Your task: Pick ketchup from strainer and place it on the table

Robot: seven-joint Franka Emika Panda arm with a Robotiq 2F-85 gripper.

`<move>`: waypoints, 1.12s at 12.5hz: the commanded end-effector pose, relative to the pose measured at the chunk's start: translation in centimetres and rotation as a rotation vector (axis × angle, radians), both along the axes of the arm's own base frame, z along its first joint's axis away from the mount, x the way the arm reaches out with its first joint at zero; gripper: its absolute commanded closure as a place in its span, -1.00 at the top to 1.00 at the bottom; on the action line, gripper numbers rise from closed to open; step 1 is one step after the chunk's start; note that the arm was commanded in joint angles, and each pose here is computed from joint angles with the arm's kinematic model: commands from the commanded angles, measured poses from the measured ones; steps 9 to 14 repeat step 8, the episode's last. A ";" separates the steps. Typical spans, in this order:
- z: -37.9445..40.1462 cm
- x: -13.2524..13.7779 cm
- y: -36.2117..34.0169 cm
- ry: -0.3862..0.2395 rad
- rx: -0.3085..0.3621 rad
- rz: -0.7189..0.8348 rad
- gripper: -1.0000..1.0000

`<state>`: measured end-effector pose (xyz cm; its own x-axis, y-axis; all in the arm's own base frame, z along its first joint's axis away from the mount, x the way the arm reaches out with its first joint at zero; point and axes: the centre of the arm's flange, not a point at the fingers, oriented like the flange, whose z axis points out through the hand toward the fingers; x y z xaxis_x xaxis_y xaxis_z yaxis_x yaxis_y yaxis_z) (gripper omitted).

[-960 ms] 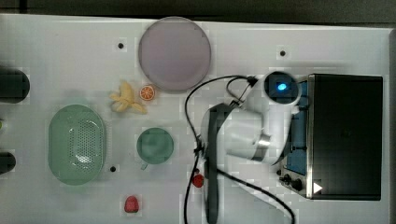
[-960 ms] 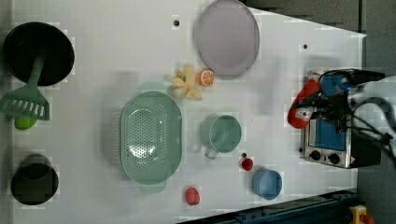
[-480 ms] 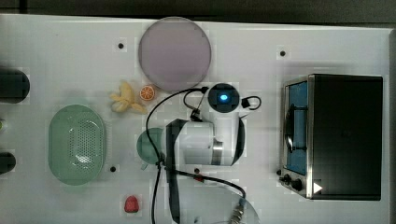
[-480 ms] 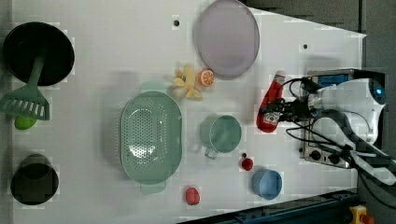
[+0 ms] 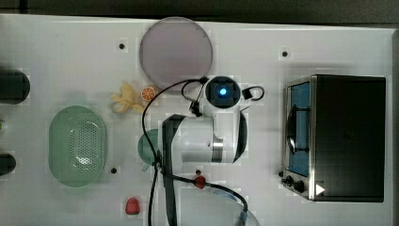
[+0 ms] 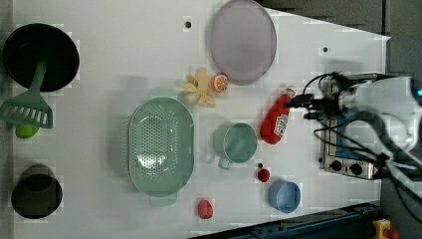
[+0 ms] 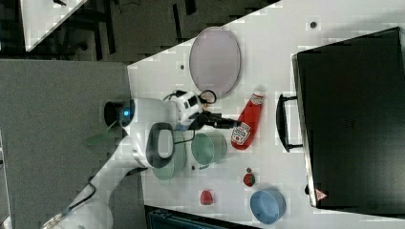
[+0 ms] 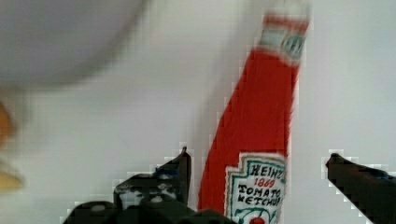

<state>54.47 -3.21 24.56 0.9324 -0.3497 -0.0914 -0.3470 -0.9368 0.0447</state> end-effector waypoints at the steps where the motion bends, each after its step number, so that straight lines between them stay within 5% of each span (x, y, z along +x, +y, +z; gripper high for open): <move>1: 13.6 4.5 -1.7 -0.216 -0.023 -0.062 1.00; 6: 24.7 6.5 -2.0 -0.153 -0.037 -0.356 1.00; 8: 28.0 6.1 -1.7 -0.095 -0.044 -0.359 1.00; 14: 28.0 6.1 -1.7 -0.095 -0.044 -0.359 1.00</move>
